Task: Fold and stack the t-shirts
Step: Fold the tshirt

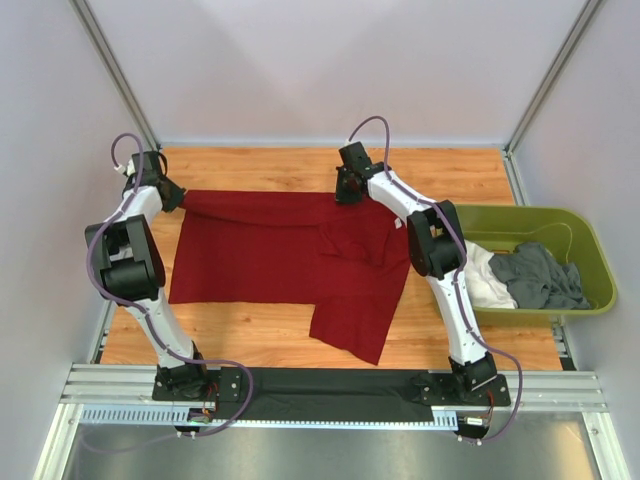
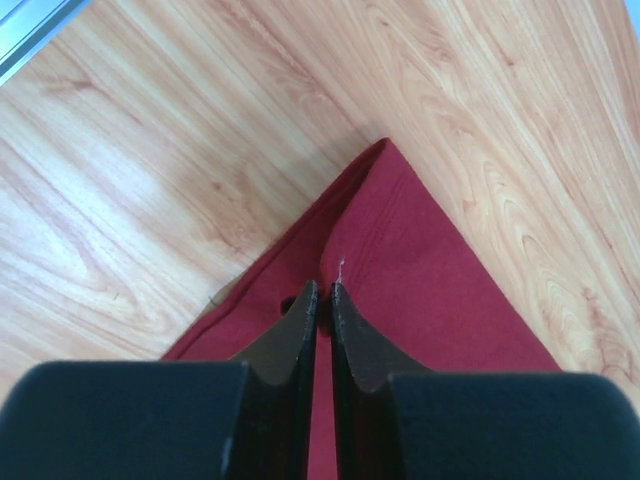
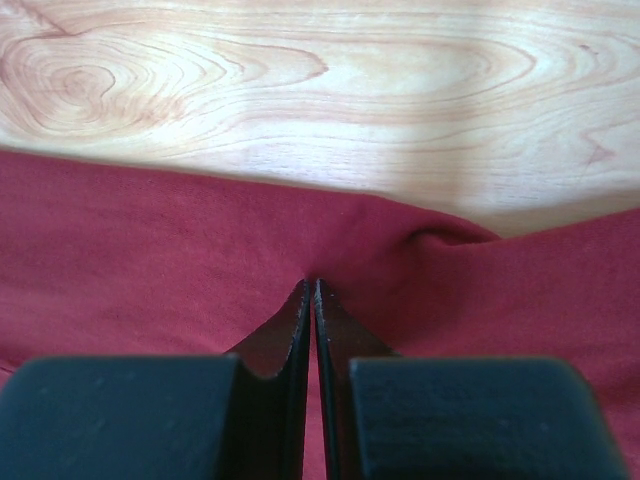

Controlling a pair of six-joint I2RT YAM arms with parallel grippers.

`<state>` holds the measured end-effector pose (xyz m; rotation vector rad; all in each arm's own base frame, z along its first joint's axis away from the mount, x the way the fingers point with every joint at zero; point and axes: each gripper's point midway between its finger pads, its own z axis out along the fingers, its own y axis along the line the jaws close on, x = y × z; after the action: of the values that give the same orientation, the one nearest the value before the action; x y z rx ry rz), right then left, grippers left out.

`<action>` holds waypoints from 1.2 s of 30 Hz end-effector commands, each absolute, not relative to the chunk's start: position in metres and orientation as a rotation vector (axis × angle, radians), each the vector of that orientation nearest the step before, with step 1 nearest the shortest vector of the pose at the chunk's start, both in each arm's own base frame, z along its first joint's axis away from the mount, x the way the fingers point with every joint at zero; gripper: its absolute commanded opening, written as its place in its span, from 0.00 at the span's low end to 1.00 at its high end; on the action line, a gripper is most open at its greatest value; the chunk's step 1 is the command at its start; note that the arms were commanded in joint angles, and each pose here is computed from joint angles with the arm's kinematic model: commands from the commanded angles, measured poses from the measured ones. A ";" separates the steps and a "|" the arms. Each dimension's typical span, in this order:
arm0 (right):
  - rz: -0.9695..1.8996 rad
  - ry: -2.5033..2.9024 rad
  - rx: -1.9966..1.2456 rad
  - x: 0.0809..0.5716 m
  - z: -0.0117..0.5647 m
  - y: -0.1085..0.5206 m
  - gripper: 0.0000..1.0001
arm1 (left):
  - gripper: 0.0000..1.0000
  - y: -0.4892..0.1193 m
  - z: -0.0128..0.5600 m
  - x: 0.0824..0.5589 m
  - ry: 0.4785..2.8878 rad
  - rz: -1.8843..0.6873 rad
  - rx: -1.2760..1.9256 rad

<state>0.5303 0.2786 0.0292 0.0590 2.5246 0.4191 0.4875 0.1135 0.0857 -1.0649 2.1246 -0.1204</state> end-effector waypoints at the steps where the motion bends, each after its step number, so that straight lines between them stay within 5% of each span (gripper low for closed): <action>1: 0.415 2.483 0.068 0.542 0.040 0.280 0.06 | 0.15 0.119 0.102 0.477 2.117 -0.083 -1.055; 12: 0.406 2.496 0.058 0.540 0.034 0.280 0.06 | 0.52 0.122 0.080 0.446 2.203 0.021 -1.125; 17: 0.365 2.495 0.064 0.542 0.032 0.274 0.06 | 0.51 0.115 0.091 0.457 2.192 -0.060 -1.055; 25: 0.362 2.496 0.065 0.542 0.033 0.274 0.06 | 0.32 0.108 0.064 0.457 2.270 -0.085 -1.071; 36: 0.359 2.498 0.065 0.541 0.033 0.273 0.06 | 0.31 0.114 0.055 0.476 2.247 -0.088 -1.078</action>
<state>0.5311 0.2728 0.0287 0.0670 2.5265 0.3763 0.4555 0.1060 0.0413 -1.0974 2.3038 -0.0683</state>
